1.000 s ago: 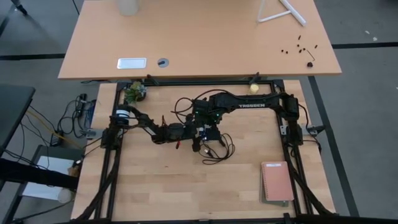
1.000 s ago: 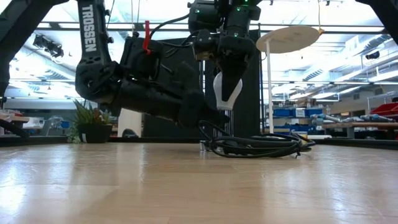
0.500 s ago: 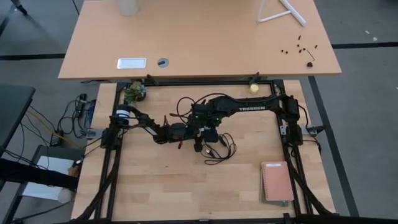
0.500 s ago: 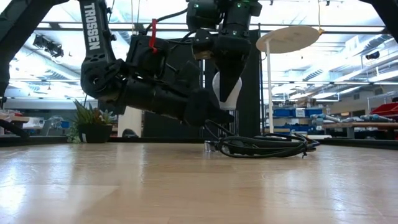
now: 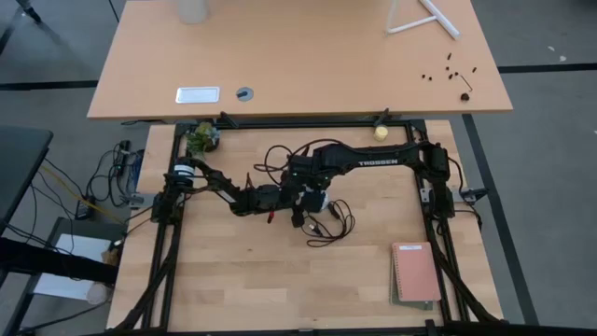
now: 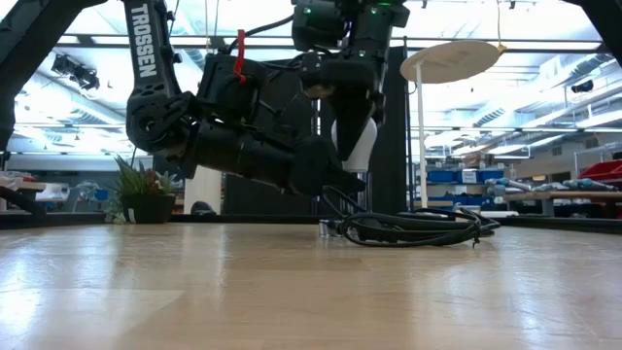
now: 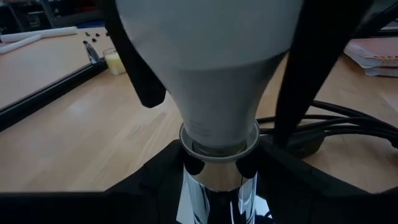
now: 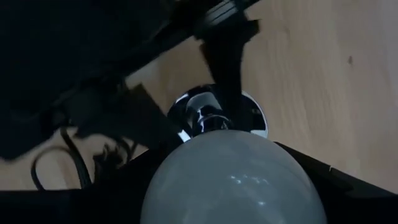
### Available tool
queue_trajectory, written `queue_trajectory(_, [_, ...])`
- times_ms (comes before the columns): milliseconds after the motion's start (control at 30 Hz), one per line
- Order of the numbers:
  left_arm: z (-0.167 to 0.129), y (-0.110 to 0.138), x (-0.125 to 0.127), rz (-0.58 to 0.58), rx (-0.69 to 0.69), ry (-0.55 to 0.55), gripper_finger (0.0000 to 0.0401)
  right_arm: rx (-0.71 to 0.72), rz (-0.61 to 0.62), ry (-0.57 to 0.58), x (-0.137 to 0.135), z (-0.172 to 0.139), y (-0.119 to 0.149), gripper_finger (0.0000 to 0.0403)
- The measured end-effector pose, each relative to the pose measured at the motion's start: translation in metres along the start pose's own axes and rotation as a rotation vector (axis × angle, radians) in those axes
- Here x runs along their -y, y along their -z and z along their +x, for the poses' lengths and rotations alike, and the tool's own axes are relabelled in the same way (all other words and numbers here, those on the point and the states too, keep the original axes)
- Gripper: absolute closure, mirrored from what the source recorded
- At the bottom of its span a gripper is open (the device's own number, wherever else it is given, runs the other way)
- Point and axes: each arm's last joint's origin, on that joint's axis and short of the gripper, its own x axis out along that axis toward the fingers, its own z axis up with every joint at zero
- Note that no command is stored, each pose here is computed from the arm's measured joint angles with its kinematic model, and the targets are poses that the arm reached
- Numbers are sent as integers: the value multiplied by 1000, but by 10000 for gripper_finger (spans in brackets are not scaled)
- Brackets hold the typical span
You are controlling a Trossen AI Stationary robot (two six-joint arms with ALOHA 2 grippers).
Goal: Screw lightbulb
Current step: Insert the lightbulb into the lamp
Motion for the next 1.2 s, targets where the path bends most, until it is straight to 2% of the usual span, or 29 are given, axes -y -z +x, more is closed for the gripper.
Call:
queue_trajectory(467, [0,-1,0,-44,14,-13,211,14,590,-1,6,4,-1,135])
queue_trajectory(633, [0,-1,0,-52,14,-13,211,26,727,-9,6,6,-2,135])
queue_trajectory(800, [0,-1,0,-45,14,-7,211,26,702,-14,6,6,-3,124])
queue_trajectory(1100, [0,-1,0,-37,18,8,211,14,555,-29,12,3,-3,37])
queue_trajectory(1200, [0,-2,0,-38,21,12,211,35,509,-3,15,-4,-7,19])
